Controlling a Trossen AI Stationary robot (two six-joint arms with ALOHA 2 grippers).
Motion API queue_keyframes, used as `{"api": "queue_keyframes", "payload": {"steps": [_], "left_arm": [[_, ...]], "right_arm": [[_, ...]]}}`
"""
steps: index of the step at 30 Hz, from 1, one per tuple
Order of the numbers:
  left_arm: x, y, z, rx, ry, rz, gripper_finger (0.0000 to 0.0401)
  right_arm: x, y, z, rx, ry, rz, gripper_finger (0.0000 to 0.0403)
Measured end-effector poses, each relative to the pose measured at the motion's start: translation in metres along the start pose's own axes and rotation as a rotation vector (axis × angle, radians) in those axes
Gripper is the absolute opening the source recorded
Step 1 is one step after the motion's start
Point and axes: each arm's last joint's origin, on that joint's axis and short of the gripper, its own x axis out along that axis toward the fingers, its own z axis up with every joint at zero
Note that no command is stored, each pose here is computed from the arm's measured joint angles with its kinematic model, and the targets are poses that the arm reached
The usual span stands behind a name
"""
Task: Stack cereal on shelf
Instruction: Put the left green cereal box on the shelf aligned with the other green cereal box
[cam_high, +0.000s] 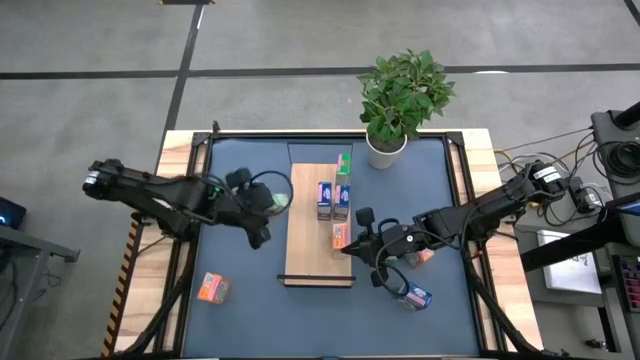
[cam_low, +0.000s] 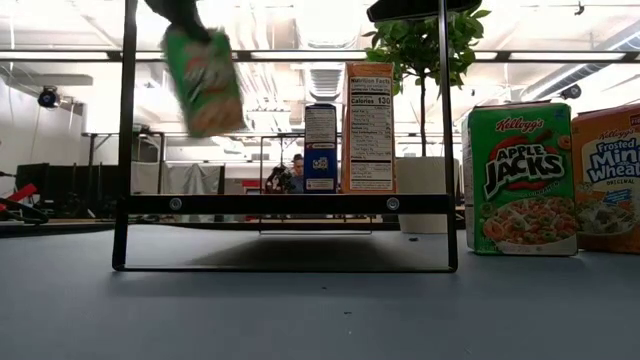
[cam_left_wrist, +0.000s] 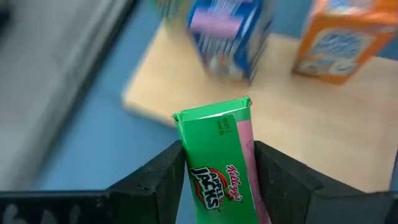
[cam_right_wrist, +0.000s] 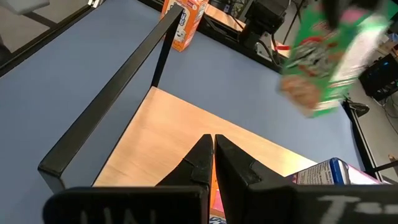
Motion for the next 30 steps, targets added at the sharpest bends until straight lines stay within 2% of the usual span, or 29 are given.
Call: {"api": "queue_keyframes", "payload": {"steps": [6,8,11,15,21,30], "left_arm": [[-0.016,0.014,0.028,0.571,-0.074,-0.074,0.0166],[-0.011,0.021,0.034,0.673,-0.072,-0.053,0.0166],[0.007,0.037,0.044,0.723,-0.035,-0.015,0.0166],[0.036,0.055,0.054,0.734,-0.007,-0.085,0.0166],[0.081,0.078,0.061,0.734,0.081,-0.125,0.0166],[0.123,0.081,0.061,0.794,0.167,-0.173,0.0166]], "right_arm": [[0.0,0.0,0.0,0.001,-0.002,-0.001,0.0009],[0.0,0.0,0.0,0.007,-0.002,0.0,0.0009],[0.0,0.0,0.0,0.007,-0.002,0.0,0.0009],[0.0,0.0,0.0,0.006,-0.001,0.0,0.0009],[0.0,0.0,0.0,0.007,-0.001,0.001,0.0009],[0.0,0.0,0.0,0.007,0.0,0.001,0.0009]]}}
